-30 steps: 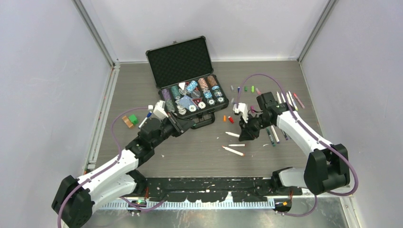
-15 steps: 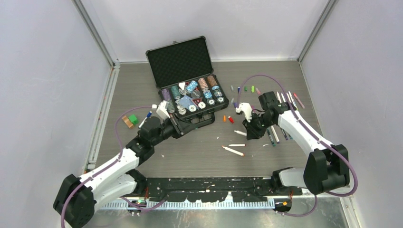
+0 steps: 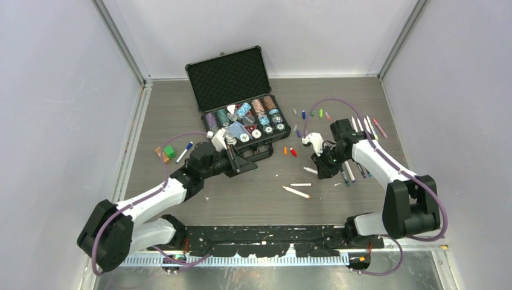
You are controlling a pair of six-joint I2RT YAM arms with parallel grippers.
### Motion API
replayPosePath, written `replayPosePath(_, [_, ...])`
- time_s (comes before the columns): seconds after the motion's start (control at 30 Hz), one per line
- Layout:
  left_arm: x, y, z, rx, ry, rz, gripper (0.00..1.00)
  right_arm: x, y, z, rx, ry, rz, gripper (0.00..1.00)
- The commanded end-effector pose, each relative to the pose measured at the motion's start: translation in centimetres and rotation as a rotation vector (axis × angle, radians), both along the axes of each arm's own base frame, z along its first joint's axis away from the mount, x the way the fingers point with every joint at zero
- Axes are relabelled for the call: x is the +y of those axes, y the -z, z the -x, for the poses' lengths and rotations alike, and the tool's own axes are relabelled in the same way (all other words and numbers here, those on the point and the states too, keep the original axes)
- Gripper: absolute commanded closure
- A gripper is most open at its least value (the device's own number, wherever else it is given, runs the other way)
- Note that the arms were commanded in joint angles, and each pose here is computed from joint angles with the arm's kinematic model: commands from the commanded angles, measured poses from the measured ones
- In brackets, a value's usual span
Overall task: Open the pen caps
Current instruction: Place the pen at the center of the board.
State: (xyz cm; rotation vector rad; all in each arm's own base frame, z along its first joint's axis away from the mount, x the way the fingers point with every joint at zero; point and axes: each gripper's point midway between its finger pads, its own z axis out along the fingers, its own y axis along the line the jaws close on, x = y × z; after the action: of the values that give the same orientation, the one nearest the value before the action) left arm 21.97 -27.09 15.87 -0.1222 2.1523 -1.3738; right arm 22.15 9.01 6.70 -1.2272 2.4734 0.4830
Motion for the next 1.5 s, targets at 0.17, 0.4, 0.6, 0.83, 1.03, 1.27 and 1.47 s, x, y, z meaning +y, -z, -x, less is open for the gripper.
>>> replayPosePath(0.17, [-3.0, -1.8, -0.4, -0.048, 0.117, 0.037, 1.0, 0.8, 2.1, 0.9, 0.093, -0.034, -0.031, 0.9])
replayPosePath(0.4, [-4.0, -1.2, -0.4, -0.041, 0.136, 0.02, 1.0, 0.8, 3.3, 1.1, 0.148, -0.029, 0.014, 0.72])
replayPosePath(0.6, [-4.5, -0.6, -0.4, -0.029, 0.152, 0.007, 1.0, 0.5, 3.5, 1.2, 0.162, -0.009, 0.035, 0.66])
replayPosePath(0.83, [-6.2, -0.1, -0.7, -0.048, 0.182, -0.039, 1.0, 1.0, 2.0, 0.8, 0.156, 0.009, 0.007, 0.64])
replayPosePath(1.03, [-9.7, 0.8, -1.8, -0.075, 0.212, -0.178, 1.0, 0.5, -2.1, -0.3, 0.088, 0.055, -0.058, 0.64])
replayPosePath(1.27, [-13.1, 5.0, -4.1, 0.102, 0.17, -0.363, 1.0, -3.8, -4.2, -2.6, 0.011, 0.302, -0.087, 0.64])
replayPosePath(1.47, [-17.0, 7.0, -5.9, 0.119, 0.146, -0.424, 1.0, -6.1, -4.5, -3.7, -0.084, 0.404, -0.049, 0.63])
